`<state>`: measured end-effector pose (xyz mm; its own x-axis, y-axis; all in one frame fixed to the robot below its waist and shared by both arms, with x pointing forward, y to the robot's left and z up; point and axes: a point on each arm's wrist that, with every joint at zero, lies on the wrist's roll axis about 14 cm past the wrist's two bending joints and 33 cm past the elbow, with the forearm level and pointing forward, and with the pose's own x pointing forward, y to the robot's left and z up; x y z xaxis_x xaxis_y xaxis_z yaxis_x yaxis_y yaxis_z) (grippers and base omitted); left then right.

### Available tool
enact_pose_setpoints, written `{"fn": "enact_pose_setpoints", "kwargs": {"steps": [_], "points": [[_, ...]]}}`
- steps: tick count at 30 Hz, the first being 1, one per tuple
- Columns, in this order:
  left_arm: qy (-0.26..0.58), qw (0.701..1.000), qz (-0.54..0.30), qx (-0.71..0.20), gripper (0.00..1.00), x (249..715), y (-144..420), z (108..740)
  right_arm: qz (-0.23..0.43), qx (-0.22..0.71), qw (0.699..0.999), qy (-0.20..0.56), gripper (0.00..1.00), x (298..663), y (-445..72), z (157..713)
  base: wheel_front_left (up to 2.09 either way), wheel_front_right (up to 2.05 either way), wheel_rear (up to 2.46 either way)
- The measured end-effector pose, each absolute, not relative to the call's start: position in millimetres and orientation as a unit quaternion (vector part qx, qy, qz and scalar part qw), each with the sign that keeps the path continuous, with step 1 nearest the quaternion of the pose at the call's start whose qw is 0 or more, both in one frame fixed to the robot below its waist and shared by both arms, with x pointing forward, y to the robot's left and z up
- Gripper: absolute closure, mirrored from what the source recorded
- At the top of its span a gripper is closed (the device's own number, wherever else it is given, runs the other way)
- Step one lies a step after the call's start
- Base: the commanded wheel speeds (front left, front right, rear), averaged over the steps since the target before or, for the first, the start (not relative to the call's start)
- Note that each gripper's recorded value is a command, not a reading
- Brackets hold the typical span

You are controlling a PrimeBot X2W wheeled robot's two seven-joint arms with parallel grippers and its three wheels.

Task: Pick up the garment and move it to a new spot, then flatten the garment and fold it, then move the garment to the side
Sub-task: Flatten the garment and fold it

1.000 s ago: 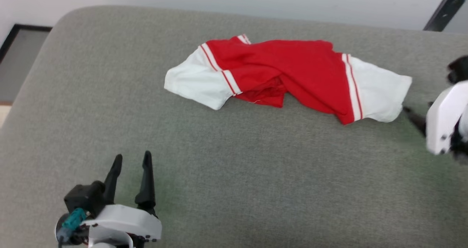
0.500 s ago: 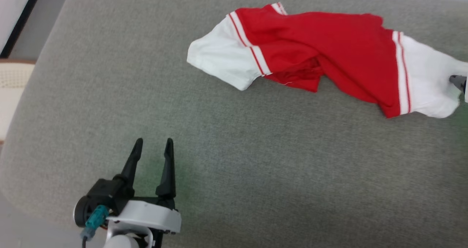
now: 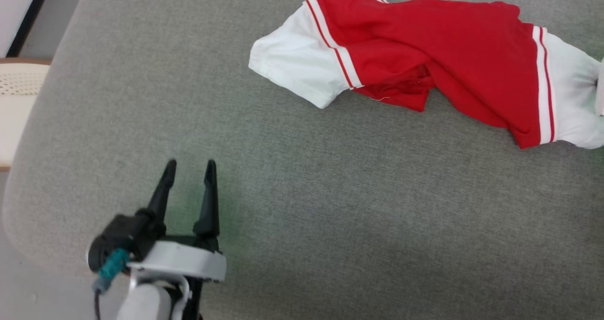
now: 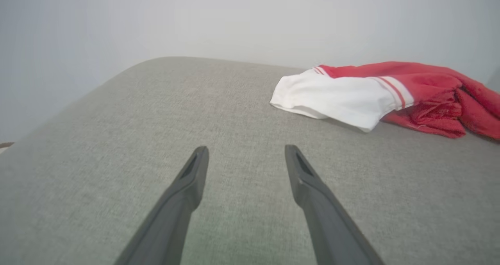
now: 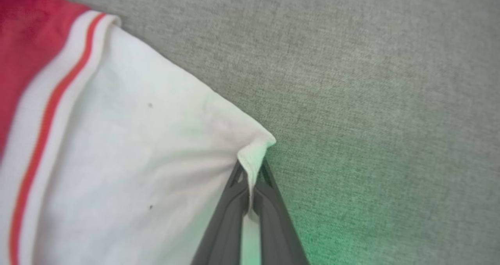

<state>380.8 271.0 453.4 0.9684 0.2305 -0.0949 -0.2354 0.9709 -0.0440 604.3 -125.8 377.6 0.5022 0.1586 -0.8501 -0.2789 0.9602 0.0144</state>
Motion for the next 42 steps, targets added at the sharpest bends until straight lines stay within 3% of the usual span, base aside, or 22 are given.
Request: {"fn": "enact_pose_setpoints", "kwargs": {"steps": [8, 12, 18, 30, 37, 38, 39, 41, 42], "points": [[-0.006, 0.998, 0.053, -0.015, 0.0, 454, 287, 508, 0.135, -0.06, 0.87, 0.47, 1.0, 604, -123, 381, 0.0, 0.0, 0.0], [0.055, 0.998, 0.026, -0.001, 0.0, 497, 295, 511, 0.141, -0.065, 0.871, 0.466, 1.0, 607, -122, 380, 0.0, 0.0, 0.0], [0.211, 0.974, -0.001, -0.082, 0.0, 541, 285, 474, 0.149, -0.074, 0.871, 0.461, 1.0, 613, -120, 377, 0.0, 0.0, 0.0], [0.42, 0.886, -0.051, -0.19, 0.0, 544, 257, 409, 0.16, -0.075, 0.873, 0.455, 1.0, 623, -122, 370, 0.0, 0.0, 0.0], [0.422, 0.881, -0.072, -0.202, 0.0, 550, 241, 402, 0.164, -0.078, 0.871, 0.456, 1.0, 624, -123, 366, 0.0, 0.0, 0.0], [0.422, 0.881, -0.072, -0.203, 0.05, 550, 241, 402, 0.164, -0.079, 0.871, 0.456, 1.0, 624, -123, 367, 0.0, 0.0, 0.0], [0.423, 0.88, -0.073, -0.203, 0.49, 550, 241, 401, 0.164, -0.079, 0.871, 0.456, 1.0, 624, -123, 367, 0.0, 0.0, 0.0], [0.42, 0.882, -0.071, -0.2, 1.0, 550, 242, 401, 0.164, -0.081, 0.871, 0.455, 1.0, 624, -124, 368, 0.0, 0.0, 0.0], [0.42, 0.881, -0.071, -0.204, 1.0, 549, 241, 400, 0.166, -0.078, 0.873, 0.453, 1.0, 624, -123, 369, 0.0, 0.0, 0.0]]}}
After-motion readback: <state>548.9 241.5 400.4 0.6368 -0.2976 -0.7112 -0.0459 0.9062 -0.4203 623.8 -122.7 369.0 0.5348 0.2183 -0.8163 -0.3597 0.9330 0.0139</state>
